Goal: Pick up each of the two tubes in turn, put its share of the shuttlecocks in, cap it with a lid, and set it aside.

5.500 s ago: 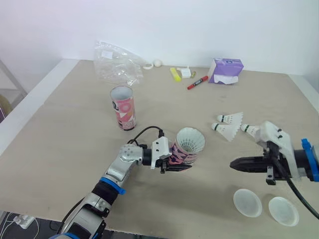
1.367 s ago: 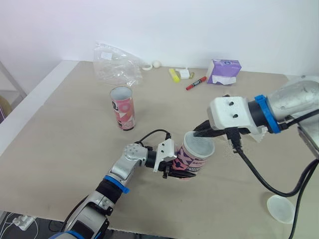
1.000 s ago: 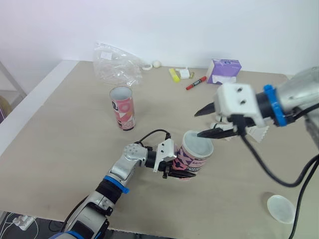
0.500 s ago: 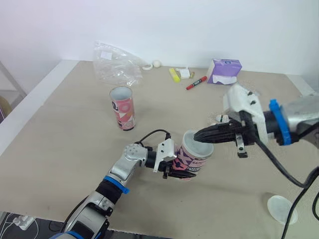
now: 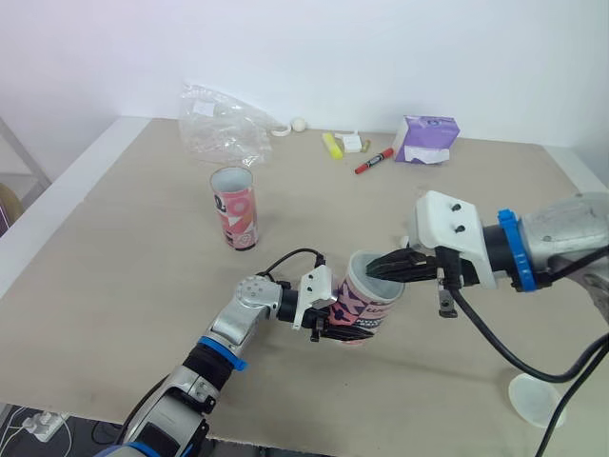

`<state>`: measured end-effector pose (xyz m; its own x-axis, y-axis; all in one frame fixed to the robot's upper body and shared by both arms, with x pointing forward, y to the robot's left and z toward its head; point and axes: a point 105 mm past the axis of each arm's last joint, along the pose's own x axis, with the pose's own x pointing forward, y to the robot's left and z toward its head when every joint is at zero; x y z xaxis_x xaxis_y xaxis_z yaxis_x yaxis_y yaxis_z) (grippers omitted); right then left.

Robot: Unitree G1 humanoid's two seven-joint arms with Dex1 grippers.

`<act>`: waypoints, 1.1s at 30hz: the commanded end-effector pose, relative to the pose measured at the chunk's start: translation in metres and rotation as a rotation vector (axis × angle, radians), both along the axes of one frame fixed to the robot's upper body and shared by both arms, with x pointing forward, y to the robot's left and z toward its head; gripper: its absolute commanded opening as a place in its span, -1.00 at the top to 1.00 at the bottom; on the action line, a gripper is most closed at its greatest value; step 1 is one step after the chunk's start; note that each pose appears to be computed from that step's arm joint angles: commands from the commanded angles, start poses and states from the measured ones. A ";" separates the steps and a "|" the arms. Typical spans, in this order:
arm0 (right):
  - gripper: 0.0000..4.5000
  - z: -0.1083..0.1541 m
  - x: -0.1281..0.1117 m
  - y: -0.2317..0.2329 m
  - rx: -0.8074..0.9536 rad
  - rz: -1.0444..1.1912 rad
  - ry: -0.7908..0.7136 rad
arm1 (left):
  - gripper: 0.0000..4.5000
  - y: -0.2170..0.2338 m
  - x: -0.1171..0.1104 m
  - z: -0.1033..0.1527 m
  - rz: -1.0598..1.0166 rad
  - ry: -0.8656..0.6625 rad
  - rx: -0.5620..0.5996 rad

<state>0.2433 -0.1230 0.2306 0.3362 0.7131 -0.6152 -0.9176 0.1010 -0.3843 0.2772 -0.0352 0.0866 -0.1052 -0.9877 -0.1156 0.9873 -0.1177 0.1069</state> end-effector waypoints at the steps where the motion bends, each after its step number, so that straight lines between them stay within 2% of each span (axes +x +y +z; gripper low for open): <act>1: 0.98 -0.027 -0.006 -0.002 -0.082 0.025 0.090 | -0.05 0.004 -0.003 -0.024 0.019 0.070 0.076; 9: 0.98 -0.014 -0.006 0.003 -0.035 0.059 0.052 | -0.05 0.004 -0.002 -0.024 0.023 0.076 0.076; 15: 0.98 -0.003 -0.013 0.021 0.097 0.078 0.136 | -0.05 0.004 -0.003 -0.024 0.018 0.073 0.078; 22: 0.98 -0.026 -0.006 0.015 0.011 -0.015 0.184 | -0.05 0.003 -0.003 -0.024 0.016 0.077 0.075; 33: 0.98 -0.041 -0.003 0.012 -0.082 -0.032 0.205 | -0.05 0.002 -0.002 -0.025 0.028 0.086 0.068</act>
